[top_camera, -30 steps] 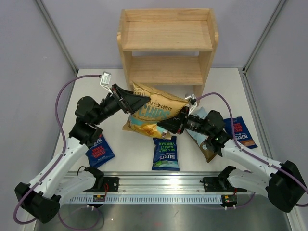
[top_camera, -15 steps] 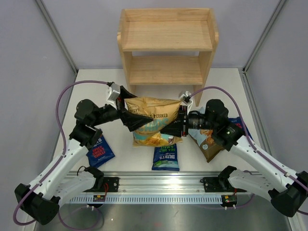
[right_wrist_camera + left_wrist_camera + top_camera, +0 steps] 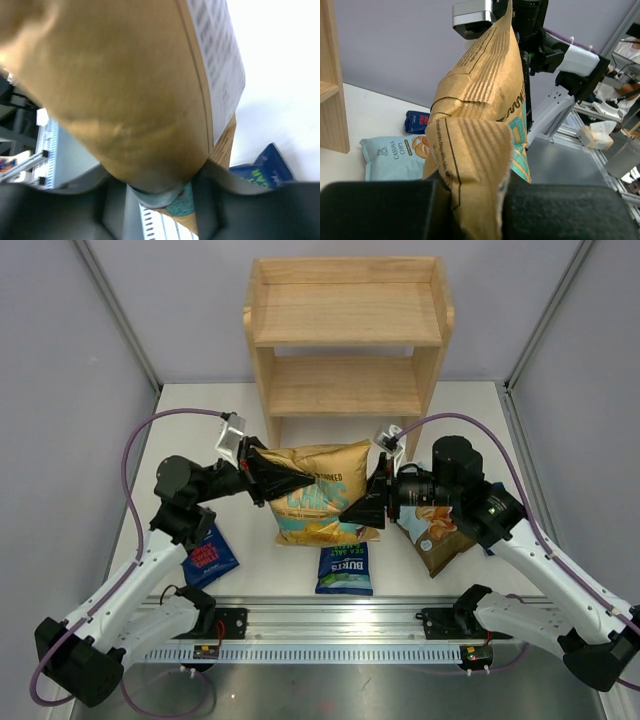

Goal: Place and organize the chips bags onto the shelf

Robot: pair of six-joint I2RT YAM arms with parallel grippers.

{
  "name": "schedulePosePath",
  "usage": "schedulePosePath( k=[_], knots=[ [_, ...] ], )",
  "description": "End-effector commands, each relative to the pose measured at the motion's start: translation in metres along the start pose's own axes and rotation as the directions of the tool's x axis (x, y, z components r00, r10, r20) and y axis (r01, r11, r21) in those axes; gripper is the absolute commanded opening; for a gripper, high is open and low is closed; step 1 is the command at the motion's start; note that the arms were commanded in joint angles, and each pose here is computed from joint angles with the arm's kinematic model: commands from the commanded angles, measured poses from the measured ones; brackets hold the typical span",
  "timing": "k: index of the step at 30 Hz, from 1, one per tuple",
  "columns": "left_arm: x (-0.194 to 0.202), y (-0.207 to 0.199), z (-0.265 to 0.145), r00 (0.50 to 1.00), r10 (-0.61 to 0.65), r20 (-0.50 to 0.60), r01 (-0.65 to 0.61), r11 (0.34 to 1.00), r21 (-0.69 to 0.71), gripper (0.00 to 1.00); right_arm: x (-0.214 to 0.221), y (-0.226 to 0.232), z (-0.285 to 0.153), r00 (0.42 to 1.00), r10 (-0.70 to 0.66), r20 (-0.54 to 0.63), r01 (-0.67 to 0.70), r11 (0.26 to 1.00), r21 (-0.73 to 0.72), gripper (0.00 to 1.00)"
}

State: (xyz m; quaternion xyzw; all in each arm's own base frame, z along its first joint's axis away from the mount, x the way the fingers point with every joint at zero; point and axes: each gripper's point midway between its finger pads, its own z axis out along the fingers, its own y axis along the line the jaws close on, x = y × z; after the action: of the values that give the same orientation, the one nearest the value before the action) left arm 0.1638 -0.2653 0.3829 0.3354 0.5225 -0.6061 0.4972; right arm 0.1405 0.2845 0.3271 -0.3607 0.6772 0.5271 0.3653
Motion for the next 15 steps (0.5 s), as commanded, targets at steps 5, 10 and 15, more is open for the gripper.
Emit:
schedulePosePath(
  k=[5, 10, 15],
  knots=[
    [-0.046, -0.01, -0.005, 0.98, -0.07, 0.185, 0.089, 0.991, -0.097, 0.0, -0.061, 0.016, -0.022, 0.967, -0.152, 0.204, 0.134, 0.986, 0.101, 0.96],
    [-0.068, 0.002, -0.013, 0.931, -0.151, 0.333, 0.219, 0.959, -0.178, 0.0, -0.073, -0.014, -0.058, 0.929, -0.147, 0.339, 0.015, 0.932, 0.363, 0.99],
    [-0.087, 0.025, -0.026, 0.811, -0.252, 0.528, 0.416, 0.883, -0.217, 0.0, -0.07, -0.005, -0.085, 0.881, -0.107, 0.462, -0.082, 0.925, 0.371, 0.99]
  ],
)
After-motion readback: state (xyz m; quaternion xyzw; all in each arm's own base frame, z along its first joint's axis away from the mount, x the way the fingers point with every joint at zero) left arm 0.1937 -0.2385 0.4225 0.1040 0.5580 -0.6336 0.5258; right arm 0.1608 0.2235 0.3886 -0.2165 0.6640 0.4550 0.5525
